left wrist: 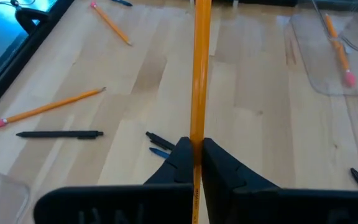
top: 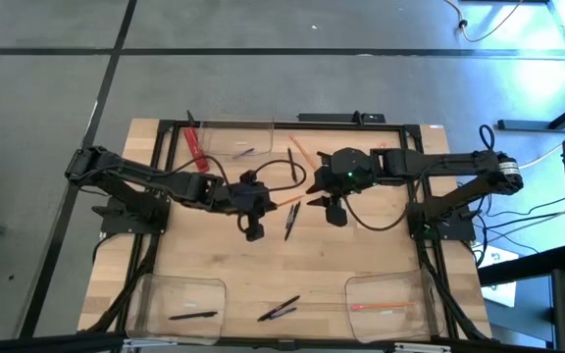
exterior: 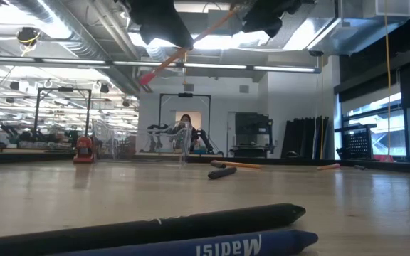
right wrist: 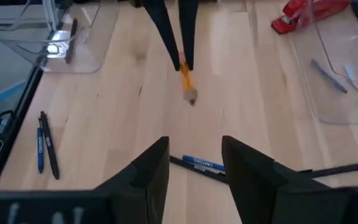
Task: Sort crayons/erasers/pens/pencils in bins
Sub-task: Put the yellow pencil into the bottom right transparent bin
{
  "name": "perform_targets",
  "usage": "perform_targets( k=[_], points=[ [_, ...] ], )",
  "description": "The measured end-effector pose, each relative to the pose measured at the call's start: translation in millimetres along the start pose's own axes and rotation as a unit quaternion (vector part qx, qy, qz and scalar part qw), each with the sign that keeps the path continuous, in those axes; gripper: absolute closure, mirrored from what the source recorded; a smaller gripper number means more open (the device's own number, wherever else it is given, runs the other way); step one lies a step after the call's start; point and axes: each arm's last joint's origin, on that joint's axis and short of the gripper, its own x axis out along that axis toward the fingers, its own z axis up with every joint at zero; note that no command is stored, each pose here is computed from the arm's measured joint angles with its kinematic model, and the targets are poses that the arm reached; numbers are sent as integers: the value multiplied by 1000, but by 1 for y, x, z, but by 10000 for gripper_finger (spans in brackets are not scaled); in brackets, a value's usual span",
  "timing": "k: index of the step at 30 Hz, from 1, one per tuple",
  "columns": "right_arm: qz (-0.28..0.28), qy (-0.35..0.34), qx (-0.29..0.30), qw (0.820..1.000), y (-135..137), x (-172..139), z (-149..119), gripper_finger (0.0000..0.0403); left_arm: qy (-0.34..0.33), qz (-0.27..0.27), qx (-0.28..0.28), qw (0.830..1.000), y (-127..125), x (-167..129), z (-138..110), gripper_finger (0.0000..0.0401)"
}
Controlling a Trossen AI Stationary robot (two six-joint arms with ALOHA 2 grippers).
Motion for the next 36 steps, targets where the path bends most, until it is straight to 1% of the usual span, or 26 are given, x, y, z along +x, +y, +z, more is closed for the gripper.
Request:
perform_targets(
  k=[3,9,16,19,23,30,36],
  points=[
    [1,-9,-12,1000,0,0,2,254,1,-2,1,1000,-1,0,0,401],
    [5,-30,-15,999,0,1,6,254,1,-1,1,1000,0,0,0,401],
    [5,-31,-17,999,0,7,6,254,1,-1,1,1000,0,0,0,401],
    [7,-33,-30,999,0,8,7,253,2,-1,1,1000,0,0,0,401],
    [33,-49,-48,997,1,7,10,253,10,1,3,1000,0,0,-2,401],
    [33,-52,-47,997,1,9,11,253,15,3,4,1000,1,0,-3,401],
    [14,-44,-47,998,-1,15,10,253,14,3,4,1000,1,0,-3,401]
  ],
)
